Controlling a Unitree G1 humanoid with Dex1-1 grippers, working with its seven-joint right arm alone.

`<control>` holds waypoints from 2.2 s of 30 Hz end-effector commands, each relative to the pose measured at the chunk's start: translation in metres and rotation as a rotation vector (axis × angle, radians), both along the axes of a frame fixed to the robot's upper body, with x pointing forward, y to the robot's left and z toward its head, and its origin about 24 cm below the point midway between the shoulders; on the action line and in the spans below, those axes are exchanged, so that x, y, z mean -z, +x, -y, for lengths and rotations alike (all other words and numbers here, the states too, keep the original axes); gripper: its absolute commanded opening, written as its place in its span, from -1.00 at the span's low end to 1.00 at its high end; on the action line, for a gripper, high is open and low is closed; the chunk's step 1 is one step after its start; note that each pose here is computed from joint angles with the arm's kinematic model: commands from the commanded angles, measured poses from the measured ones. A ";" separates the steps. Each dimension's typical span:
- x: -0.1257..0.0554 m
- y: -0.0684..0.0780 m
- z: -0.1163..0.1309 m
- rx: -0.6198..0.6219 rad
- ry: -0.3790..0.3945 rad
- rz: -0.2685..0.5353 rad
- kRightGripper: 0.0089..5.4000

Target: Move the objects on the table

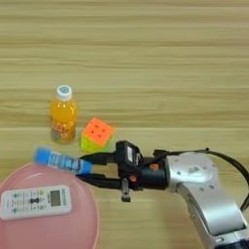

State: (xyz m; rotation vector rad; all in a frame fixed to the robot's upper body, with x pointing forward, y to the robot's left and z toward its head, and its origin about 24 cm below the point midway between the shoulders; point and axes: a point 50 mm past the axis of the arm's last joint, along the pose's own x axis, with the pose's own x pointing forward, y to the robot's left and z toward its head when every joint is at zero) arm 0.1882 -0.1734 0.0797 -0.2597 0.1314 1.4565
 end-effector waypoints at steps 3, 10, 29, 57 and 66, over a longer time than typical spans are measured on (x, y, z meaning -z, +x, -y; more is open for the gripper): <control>-0.017 -0.002 -0.005 -0.090 -0.041 0.074 -0.50; -0.017 -0.008 -0.020 -0.254 -0.110 0.072 -0.50; -0.003 -0.002 -0.031 -0.347 -0.281 0.068 -0.50; -0.008 0.001 -0.039 -0.383 -0.312 0.157 0.06; -0.050 0.027 -0.025 -0.241 -0.145 0.180 0.43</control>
